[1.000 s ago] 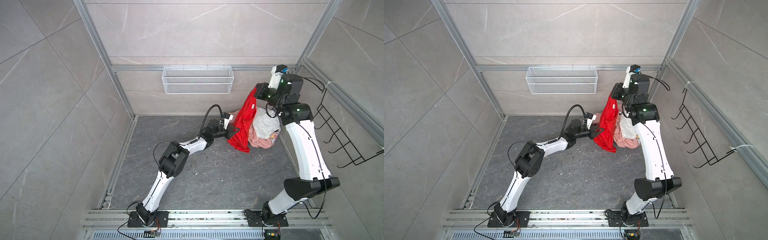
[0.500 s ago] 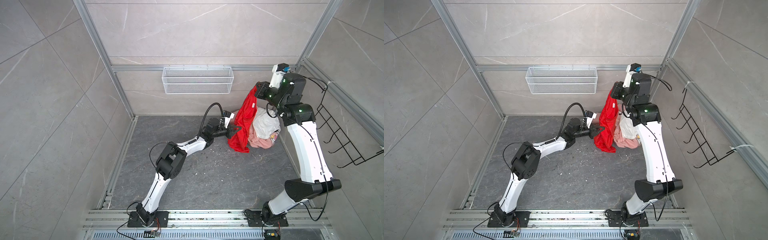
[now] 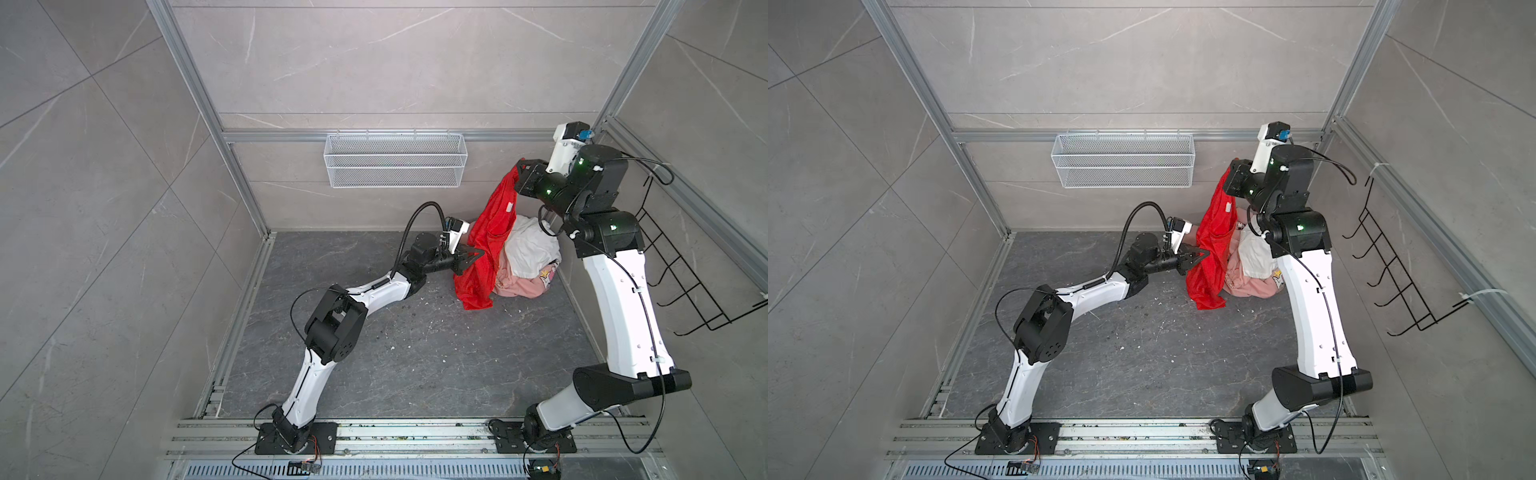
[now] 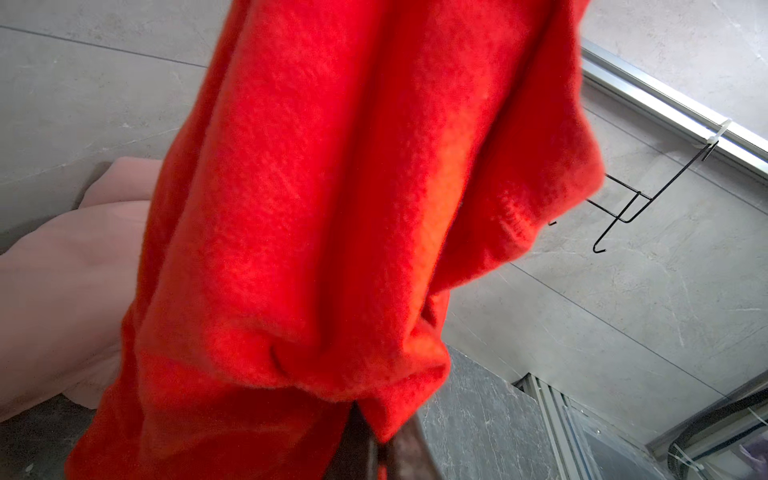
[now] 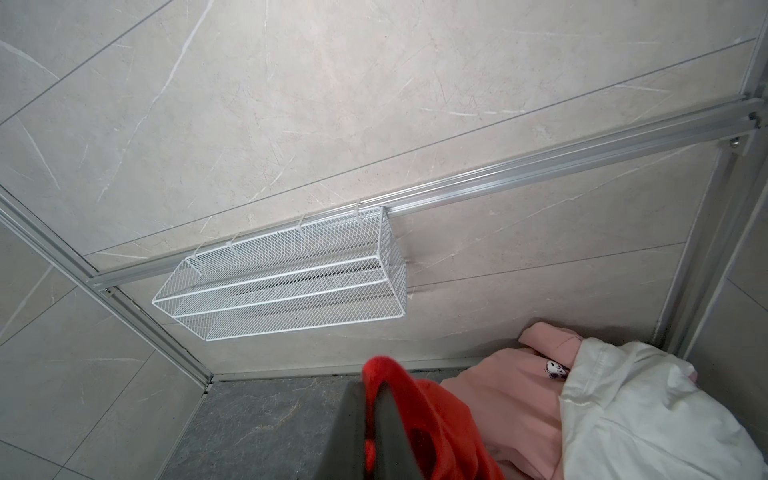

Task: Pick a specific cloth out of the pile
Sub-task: 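Raise the right gripper higher while the left gripper holds the garment's lower part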

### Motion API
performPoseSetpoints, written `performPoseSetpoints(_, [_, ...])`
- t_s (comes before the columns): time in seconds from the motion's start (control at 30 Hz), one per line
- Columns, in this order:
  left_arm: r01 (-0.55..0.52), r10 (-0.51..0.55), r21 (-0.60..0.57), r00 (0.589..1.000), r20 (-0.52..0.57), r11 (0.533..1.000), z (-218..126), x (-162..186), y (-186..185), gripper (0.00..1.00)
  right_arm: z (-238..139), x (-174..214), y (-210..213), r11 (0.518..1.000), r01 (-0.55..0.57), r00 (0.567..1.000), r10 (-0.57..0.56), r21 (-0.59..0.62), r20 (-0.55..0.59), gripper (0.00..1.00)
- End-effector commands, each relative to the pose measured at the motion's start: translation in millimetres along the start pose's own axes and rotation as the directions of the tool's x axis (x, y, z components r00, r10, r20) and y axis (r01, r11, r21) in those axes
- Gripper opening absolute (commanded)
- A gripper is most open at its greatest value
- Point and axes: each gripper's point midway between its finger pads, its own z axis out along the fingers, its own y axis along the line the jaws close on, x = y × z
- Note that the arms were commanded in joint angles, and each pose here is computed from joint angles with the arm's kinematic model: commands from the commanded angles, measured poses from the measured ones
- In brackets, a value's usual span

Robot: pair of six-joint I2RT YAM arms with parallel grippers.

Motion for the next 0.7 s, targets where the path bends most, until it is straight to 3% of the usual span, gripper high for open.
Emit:
performPoseSetpoints(0.0, [-0.115,0.110,0.044,0.988,0.112,0.992,-12,-52,-39,0.00,-24,-29,15,0.999,0.002,0.997,0.001,-0.042,0.079,0.00])
performPoseSetpoints(0.67, [-0.219,0.205,0.050,0.959,0.193,0.975,-35,-97,-77,0.00,-54,-65,51,0.991,0.035,0.988,-0.014,-0.132,0.153,0.00])
